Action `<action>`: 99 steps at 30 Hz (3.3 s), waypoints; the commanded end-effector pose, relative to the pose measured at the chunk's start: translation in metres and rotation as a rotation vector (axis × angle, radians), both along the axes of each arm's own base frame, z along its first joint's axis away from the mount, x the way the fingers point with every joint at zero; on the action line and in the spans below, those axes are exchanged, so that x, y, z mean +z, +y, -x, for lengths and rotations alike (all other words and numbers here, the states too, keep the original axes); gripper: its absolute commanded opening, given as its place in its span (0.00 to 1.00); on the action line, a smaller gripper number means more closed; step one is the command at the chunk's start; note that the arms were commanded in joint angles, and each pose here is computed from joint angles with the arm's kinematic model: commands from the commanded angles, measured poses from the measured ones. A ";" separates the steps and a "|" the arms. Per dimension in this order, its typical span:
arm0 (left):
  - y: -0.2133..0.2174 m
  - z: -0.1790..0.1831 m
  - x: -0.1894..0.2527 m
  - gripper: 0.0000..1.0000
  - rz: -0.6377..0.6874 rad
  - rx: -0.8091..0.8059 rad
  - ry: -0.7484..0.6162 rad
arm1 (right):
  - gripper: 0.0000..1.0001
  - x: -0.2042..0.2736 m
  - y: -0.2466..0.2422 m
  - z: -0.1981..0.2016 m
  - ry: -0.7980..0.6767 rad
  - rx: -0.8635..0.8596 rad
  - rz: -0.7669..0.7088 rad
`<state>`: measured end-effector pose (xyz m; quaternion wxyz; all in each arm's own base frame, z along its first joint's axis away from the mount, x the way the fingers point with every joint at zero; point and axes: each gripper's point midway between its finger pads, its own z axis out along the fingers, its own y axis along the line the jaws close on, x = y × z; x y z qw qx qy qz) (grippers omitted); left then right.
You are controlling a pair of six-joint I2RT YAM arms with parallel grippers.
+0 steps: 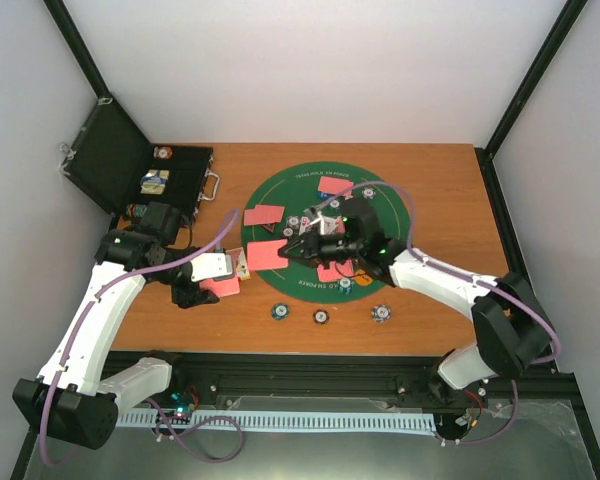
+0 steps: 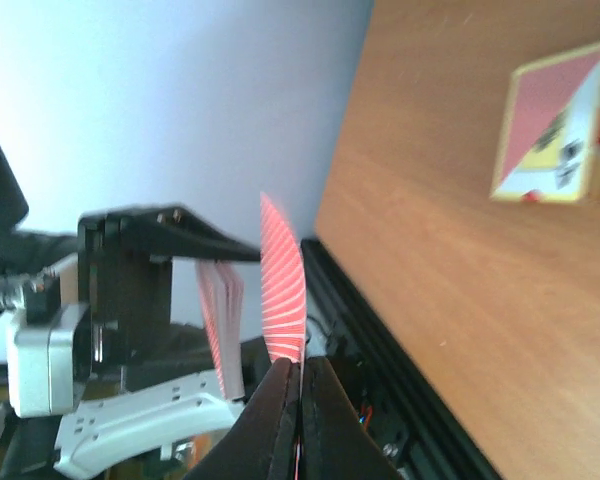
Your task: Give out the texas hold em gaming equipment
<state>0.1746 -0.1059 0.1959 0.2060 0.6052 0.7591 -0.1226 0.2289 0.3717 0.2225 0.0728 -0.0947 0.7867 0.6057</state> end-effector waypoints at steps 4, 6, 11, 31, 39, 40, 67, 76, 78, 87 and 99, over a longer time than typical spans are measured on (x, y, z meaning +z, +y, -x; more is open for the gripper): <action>-0.001 -0.004 0.006 0.22 0.011 -0.008 -0.034 | 0.03 -0.015 -0.076 -0.049 -0.017 -0.152 0.102; -0.001 -0.006 0.003 0.22 0.006 -0.002 -0.029 | 0.03 -0.027 -0.106 -0.072 -0.017 -0.218 0.153; 0.006 -0.013 -0.017 0.22 -0.038 0.027 -0.016 | 0.03 -0.070 -0.186 -0.133 0.053 -0.409 0.328; 0.089 -0.075 -0.110 0.22 -0.109 0.237 0.034 | 0.03 -0.167 -0.252 -0.198 0.196 -0.474 0.565; 0.098 -0.083 -0.137 0.23 -0.145 0.247 0.070 | 0.03 -0.175 -0.255 -0.197 0.203 -0.460 0.602; 0.098 -0.082 -0.139 0.24 -0.146 0.246 0.076 | 0.03 -0.174 -0.255 -0.197 0.199 -0.460 0.605; 0.098 -0.072 -0.173 0.81 -0.163 0.205 0.126 | 0.52 -0.107 -0.271 -0.190 0.096 -0.547 0.658; 0.090 -0.075 -0.139 1.00 -0.109 0.225 0.106 | 0.65 -0.076 -0.275 -0.177 0.031 -0.559 0.674; 0.088 -0.078 -0.125 1.00 -0.089 0.241 0.092 | 0.73 -0.071 -0.277 -0.173 0.019 -0.561 0.680; 0.059 -0.122 -0.021 1.00 0.208 0.429 -0.062 | 0.95 -0.052 -0.317 -0.167 -0.087 -0.746 0.846; 0.062 -0.201 -0.025 1.00 0.670 0.835 -0.245 | 1.00 -0.017 -0.399 -0.126 -0.577 -1.278 0.971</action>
